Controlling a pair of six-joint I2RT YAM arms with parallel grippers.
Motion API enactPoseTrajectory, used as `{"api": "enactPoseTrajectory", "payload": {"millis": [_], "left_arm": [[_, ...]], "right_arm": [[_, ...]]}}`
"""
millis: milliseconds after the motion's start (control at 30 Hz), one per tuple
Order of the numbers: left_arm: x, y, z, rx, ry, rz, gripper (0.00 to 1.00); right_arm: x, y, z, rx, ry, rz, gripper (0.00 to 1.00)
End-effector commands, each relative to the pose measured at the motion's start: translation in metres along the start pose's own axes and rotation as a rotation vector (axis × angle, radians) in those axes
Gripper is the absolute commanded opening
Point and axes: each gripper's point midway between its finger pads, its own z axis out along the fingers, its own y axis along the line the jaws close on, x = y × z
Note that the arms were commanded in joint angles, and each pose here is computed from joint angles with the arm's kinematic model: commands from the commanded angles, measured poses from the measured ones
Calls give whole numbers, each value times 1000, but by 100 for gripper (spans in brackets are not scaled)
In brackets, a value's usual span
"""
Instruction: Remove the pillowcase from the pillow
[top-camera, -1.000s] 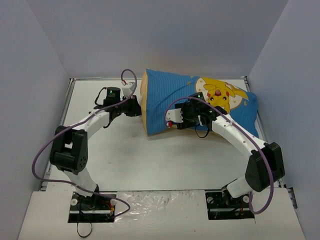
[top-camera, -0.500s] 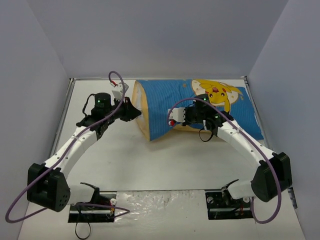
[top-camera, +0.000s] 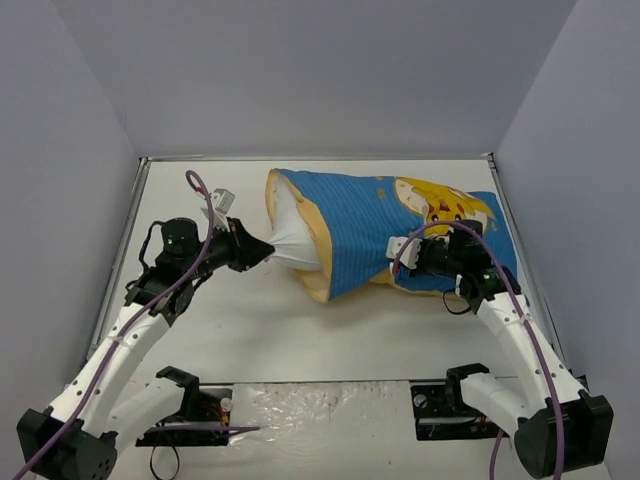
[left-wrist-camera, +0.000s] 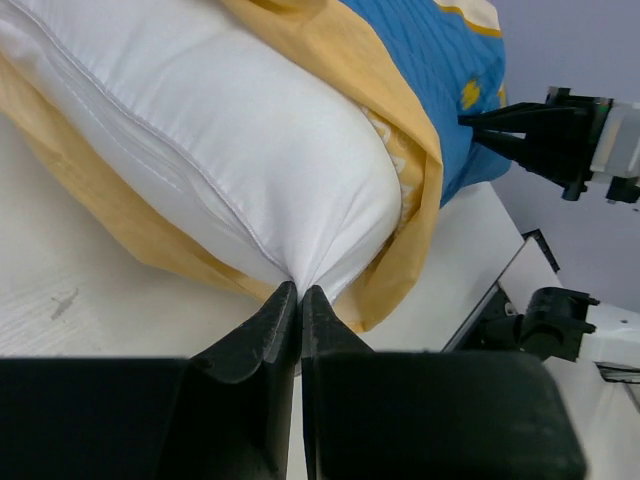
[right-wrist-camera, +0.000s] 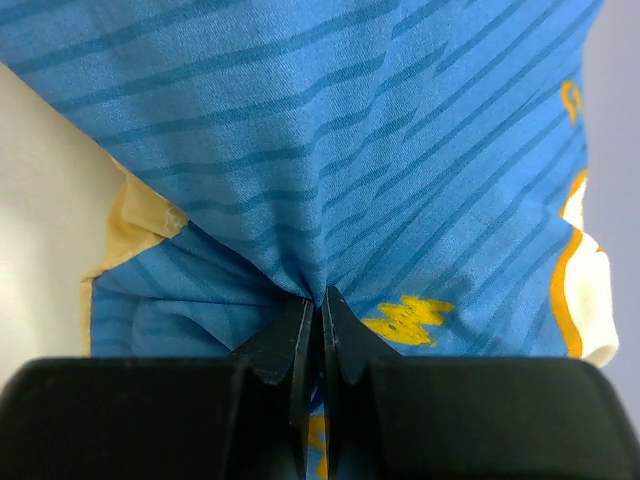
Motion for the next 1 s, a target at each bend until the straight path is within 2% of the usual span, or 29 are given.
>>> {"api": "enactPoseTrajectory", "payload": {"millis": [0, 133, 200, 267, 400, 433, 467, 500, 533, 567, 600, 667, 800, 833, 900, 933, 967], "left_arm": [[-45, -24, -37, 5, -196, 16, 2], [-31, -26, -50, 3, -208, -52, 2], [-26, -27, -49, 22, -211, -84, 2], [-7, -17, -39, 17, -164, -148, 2], [25, -2, -33, -24, -82, -224, 2], [27, 3, -36, -57, -82, -234, 9], [32, 13, -44, -131, -80, -235, 19], [32, 10, -49, -134, -76, -228, 32], [25, 12, -60, -177, -125, -212, 43], [21, 12, -69, -208, -140, -212, 63], [16, 12, -76, -231, -166, -208, 71], [3, 10, -91, -274, -225, -194, 81], [1, 15, -86, -289, -225, -223, 84], [0, 20, -81, -303, -228, -236, 85], [5, 37, -75, -369, -238, -294, 85], [9, 49, -71, -417, -229, -330, 85], [8, 56, -69, -450, -240, -350, 85]], "right_arm": [[47, 27, -16, -35, 178, 80, 0], [32, 43, -25, -71, 111, 97, 0], [12, 51, -30, -91, 26, 126, 2], [-6, 49, -35, -86, -39, 167, 15], [-28, 34, -48, -46, -96, 226, 33], [-37, 23, -54, -20, -113, 230, 36], [-43, 17, -56, -10, -122, 281, 44], [-48, 10, -58, -2, -133, 298, 46], [-55, 3, -61, 5, -146, 315, 49], [-64, -14, -64, 24, -162, 325, 50], [-70, -20, -65, 25, -177, 386, 52], [-83, -49, -63, 62, -208, 444, 53], [-85, -95, -51, 172, -220, 686, 54], [-82, -98, -37, 162, -207, 780, 56], [-85, -116, -28, 222, -197, 865, 60], [-73, -122, -14, 277, -141, 948, 69], [-81, -120, -3, 288, -129, 985, 73]]}}
